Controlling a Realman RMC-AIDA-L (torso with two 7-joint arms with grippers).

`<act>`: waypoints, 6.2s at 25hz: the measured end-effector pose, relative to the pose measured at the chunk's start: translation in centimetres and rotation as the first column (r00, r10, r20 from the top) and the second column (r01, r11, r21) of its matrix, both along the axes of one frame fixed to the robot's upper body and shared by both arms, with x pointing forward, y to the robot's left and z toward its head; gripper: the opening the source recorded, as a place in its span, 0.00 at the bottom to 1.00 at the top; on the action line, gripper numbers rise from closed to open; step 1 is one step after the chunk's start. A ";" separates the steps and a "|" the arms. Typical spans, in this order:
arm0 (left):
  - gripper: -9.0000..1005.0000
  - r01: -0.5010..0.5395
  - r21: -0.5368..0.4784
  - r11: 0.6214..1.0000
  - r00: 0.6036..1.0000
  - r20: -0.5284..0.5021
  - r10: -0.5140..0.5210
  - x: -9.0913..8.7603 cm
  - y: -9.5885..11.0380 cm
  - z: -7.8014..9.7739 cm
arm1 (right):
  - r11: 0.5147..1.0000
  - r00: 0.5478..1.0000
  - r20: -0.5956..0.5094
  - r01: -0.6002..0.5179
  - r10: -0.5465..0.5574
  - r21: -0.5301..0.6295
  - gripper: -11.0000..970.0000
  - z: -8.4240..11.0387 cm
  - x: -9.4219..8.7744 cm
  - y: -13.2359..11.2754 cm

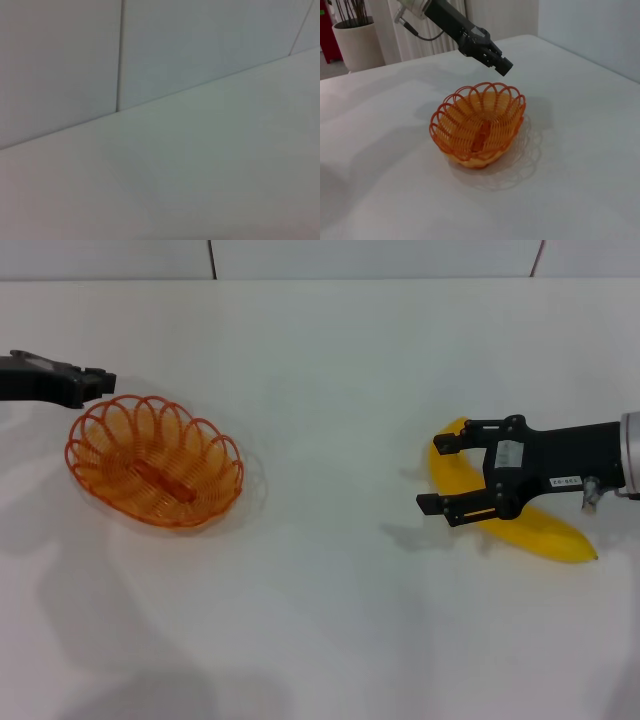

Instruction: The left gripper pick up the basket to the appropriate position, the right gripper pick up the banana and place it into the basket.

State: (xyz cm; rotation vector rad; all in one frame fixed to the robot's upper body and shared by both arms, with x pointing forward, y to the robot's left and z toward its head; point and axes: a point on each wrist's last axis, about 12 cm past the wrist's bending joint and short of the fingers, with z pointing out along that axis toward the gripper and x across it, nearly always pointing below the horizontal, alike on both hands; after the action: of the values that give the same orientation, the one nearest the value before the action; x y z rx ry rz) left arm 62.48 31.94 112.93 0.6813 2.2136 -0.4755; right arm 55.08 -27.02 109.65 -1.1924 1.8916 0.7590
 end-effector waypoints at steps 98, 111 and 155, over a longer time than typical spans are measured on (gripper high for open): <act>0.18 -0.011 0.184 0.983 0.992 -0.125 0.034 0.1 -0.1 -0.7 | 1.000 0.999 -0.026 -0.030 0.030 -0.007 0.91 -0.1 0.1 1.0; 0.06 -0.014 0.169 0.986 0.992 -0.119 0.034 0.3 -0.3 -0.3 | 1.000 0.999 -0.025 -0.031 0.031 -0.007 0.91 -0.1 0.2 1.0; 0.05 -0.125 -0.217 0.968 0.992 -0.010 0.125 0.1 -2.0 -0.8 | 0.997 0.997 -0.033 -0.069 0.068 -0.020 0.91 0.0 0.4 1.9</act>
State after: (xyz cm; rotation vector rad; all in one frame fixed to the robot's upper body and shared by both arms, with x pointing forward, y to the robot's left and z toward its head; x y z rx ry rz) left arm 62.57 29.92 112.14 0.4235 2.1452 -0.6400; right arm 55.43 -25.15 109.69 -1.2712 1.8978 0.8013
